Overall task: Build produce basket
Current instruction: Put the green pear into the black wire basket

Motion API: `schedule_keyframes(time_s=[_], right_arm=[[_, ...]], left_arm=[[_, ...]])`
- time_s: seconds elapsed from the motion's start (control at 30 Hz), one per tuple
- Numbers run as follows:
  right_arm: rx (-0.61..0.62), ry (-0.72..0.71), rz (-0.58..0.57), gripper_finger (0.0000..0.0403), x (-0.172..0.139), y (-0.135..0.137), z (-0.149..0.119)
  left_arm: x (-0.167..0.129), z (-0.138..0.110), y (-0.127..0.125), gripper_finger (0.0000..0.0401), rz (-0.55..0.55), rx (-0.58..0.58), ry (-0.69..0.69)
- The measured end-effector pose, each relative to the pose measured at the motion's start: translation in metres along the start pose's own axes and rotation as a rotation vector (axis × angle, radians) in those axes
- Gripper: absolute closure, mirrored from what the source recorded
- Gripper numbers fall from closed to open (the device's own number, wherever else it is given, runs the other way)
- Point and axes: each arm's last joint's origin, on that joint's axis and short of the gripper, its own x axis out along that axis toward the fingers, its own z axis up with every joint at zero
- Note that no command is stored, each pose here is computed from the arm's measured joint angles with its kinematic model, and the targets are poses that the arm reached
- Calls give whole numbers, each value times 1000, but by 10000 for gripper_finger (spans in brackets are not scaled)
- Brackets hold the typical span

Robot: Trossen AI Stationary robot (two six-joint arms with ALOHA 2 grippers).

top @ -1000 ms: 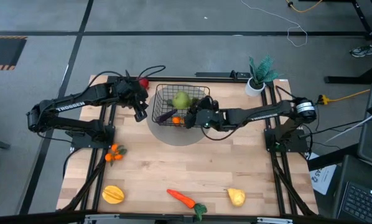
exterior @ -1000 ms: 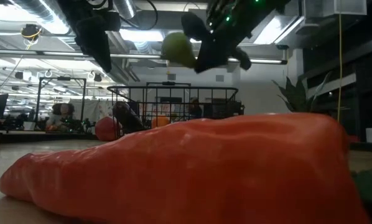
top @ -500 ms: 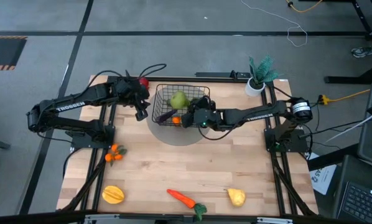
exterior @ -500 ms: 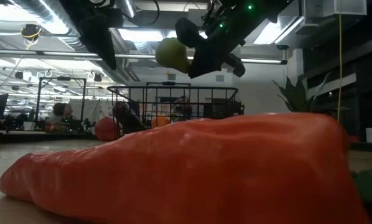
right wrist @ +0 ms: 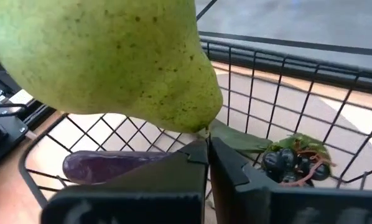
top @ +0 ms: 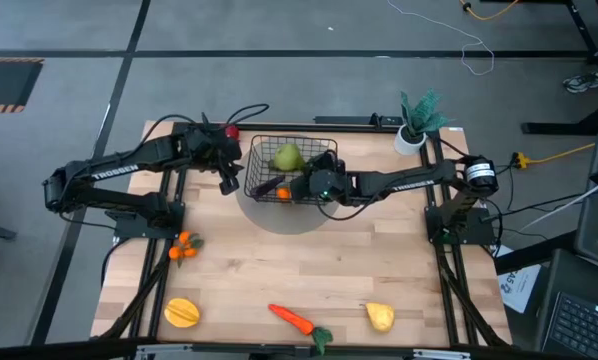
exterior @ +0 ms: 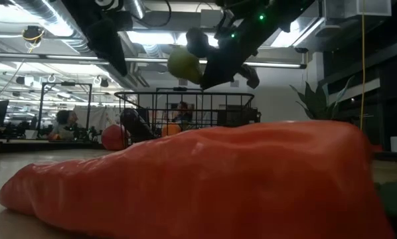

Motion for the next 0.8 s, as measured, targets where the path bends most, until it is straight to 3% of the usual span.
schedule_keyframes(time_s=[0.63,0.8], right_arm=[[-16,-28,-18,401,2,-1,2],[-27,-27,-17,360,2,-1,2]], left_arm=[[3,-4,-1,268,-1,2,14],[3,-4,-1,268,-1,1,14]])
